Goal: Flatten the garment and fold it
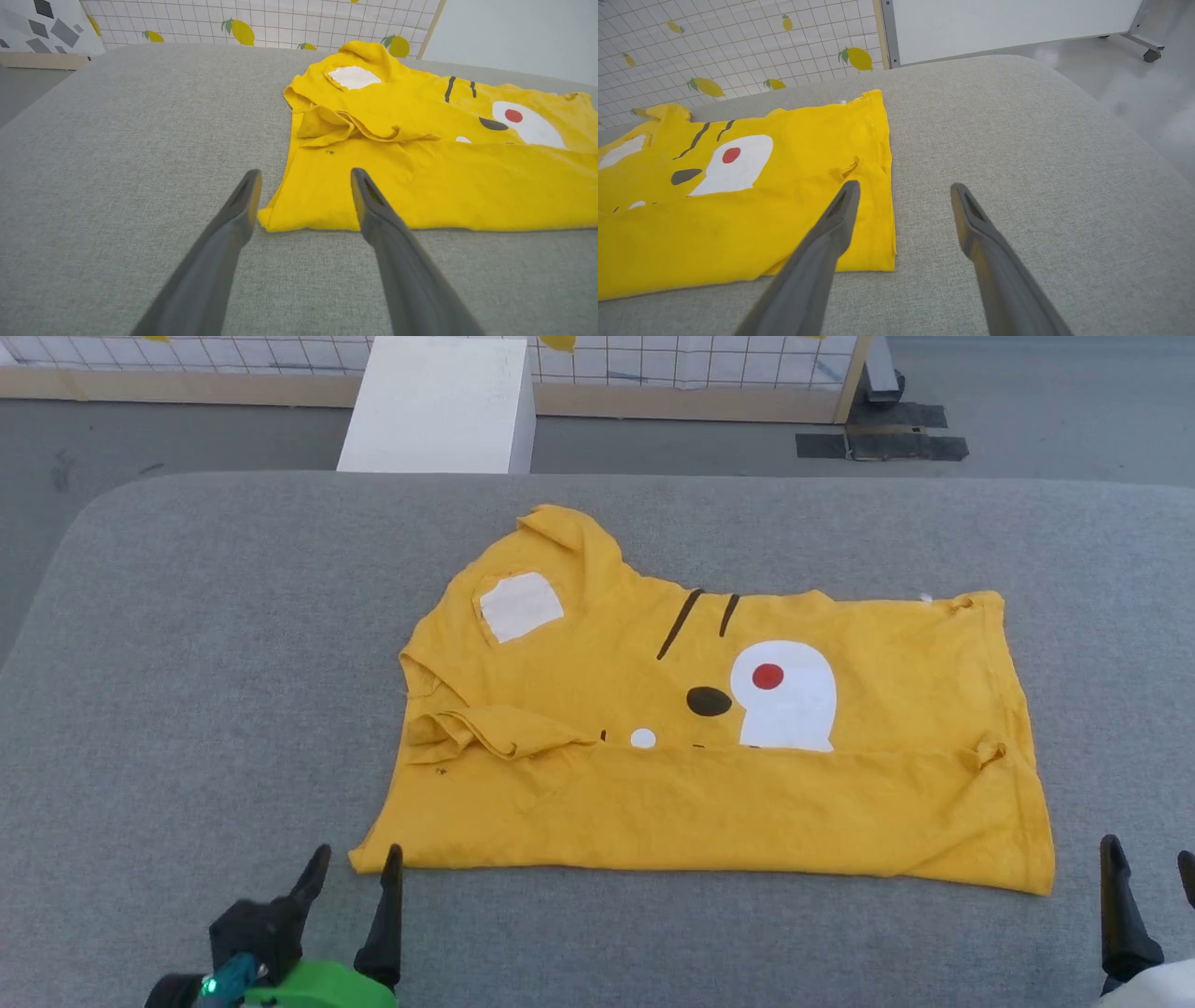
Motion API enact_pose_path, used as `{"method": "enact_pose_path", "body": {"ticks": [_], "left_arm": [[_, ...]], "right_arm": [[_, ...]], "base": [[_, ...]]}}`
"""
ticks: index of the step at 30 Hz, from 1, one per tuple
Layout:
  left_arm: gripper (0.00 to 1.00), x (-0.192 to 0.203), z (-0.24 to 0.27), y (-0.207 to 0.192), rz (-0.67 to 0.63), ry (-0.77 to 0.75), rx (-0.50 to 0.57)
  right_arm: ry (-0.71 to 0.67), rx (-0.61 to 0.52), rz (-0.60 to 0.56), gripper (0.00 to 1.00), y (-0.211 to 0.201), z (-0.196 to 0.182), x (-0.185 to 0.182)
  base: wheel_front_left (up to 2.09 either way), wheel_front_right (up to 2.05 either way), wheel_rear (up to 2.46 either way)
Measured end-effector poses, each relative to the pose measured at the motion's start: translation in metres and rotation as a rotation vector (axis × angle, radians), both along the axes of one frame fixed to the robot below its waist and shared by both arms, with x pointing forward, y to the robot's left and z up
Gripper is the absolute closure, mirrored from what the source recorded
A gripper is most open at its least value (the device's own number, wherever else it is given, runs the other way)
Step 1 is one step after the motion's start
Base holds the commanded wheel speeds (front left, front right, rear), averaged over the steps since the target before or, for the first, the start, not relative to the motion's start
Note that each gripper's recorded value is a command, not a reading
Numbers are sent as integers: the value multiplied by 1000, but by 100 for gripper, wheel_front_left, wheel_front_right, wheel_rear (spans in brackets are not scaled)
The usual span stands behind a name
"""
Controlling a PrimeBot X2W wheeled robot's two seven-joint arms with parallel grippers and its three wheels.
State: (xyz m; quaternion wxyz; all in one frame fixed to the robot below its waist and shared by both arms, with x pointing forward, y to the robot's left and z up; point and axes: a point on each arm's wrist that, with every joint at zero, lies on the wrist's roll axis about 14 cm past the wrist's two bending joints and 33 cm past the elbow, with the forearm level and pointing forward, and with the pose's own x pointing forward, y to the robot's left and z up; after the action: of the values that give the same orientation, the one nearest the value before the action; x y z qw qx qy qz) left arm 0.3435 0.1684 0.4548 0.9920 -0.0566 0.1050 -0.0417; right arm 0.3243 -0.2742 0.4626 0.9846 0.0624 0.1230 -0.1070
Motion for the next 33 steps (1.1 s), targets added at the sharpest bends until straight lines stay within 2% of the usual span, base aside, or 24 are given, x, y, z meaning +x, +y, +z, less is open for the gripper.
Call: {"method": "enact_pose_path", "body": {"ticks": [6, 19, 20, 22, 29, 33], "left_arm": [[0, 14, -26, -5, -139, 205, 92], [0, 18, -83, 1, -208, 584, 126], [18, 19, -85, 1, -210, 608, 123], [100, 20, -88, 2, -208, 633, 126], [100, 19, -90, -8, -207, 661, 46], [100, 23, -82, -7, -177, 611, 9]], "right_arm": [[1, -3, 3, 0, 1, -1, 11], [56, -1, -16, 0, -5, -19, 21], [61, -2, -18, 0, -5, -21, 21], [67, -2, -20, 0, -6, -23, 21], [71, -15, 12, 0, 3, -21, 32], [76, -29, 50, 0, 12, -14, 46]], "base": [[0, 0, 0], [0, 0, 0], [0, 0, 0], [0, 0, 0], [0, 0, 0], [0, 0, 0]]}}
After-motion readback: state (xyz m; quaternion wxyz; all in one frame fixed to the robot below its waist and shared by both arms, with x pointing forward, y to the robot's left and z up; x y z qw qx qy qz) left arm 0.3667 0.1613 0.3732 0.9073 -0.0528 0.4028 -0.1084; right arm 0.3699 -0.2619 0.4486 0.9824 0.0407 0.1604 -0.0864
